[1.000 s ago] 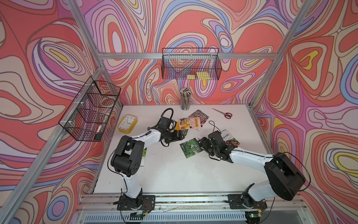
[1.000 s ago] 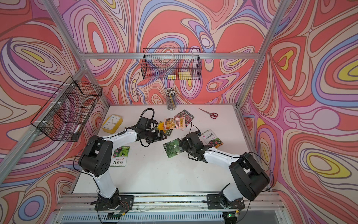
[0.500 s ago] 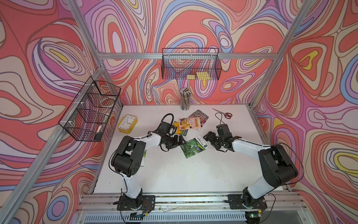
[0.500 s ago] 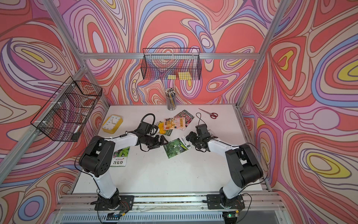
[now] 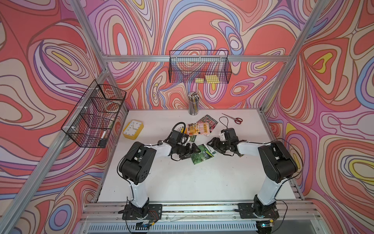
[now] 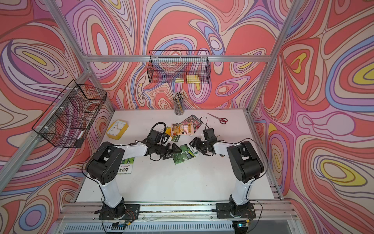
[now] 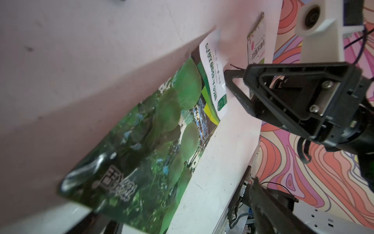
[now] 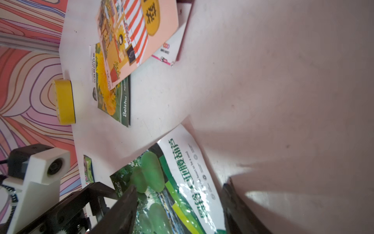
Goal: Arrange the seed packets in a row
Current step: Pick up the seed packet from the center of the board.
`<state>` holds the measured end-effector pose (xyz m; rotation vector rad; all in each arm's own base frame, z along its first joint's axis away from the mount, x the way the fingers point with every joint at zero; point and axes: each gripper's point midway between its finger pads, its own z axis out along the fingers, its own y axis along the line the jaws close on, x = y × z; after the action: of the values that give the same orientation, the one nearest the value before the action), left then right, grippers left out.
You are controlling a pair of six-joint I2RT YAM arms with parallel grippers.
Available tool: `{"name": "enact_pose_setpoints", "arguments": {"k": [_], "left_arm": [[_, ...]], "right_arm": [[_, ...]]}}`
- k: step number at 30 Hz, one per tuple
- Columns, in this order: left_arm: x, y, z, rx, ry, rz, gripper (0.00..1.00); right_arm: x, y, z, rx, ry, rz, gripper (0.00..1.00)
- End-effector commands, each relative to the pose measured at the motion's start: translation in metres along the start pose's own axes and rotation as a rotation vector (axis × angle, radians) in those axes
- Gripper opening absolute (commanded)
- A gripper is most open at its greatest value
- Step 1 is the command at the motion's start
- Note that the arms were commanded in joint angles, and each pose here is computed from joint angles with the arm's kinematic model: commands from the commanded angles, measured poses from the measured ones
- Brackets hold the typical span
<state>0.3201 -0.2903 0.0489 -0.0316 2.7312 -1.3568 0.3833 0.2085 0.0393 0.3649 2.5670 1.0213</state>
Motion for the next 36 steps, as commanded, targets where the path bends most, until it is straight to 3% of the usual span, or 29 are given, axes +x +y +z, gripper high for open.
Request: {"name": "enact_pose_setpoints", "arguments": {"k": [1,6,9,11,14,15,28,36], "left_arm": [[0.032,0.056,0.026,-0.135,0.099,-0.152,0.90],[0.024,0.052,0.028,-0.143,0.099,-0.136,0.76],[0.018,0.046,0.025,-0.150,0.094,-0.113,0.55],[0.014,0.041,0.022,-0.157,0.093,-0.090,0.31],[0.009,0.034,0.018,-0.159,0.099,-0.052,0.03],[0.009,0.031,0.017,-0.156,0.106,-0.035,0.00],[0.037,-0.058,-0.022,0.149,0.264,0.244,0.00],[0.047,-0.093,-0.041,0.292,0.284,0.329,0.00]], "right_arm": [[0.038,-0.022,0.006,0.014,0.112,0.068,0.61],[0.044,-0.021,-0.002,0.000,0.100,0.068,0.53],[0.044,-0.022,-0.004,0.008,0.094,0.066,0.52],[0.041,-0.020,-0.007,0.012,0.085,0.056,0.52],[0.033,-0.011,-0.016,0.005,0.063,0.014,0.55],[0.029,-0.008,-0.019,0.003,0.056,-0.004,0.56],[0.005,0.070,-0.076,-0.107,0.077,-0.445,0.69],[0.026,0.079,-0.081,-0.214,0.143,-0.493,0.70]]}}
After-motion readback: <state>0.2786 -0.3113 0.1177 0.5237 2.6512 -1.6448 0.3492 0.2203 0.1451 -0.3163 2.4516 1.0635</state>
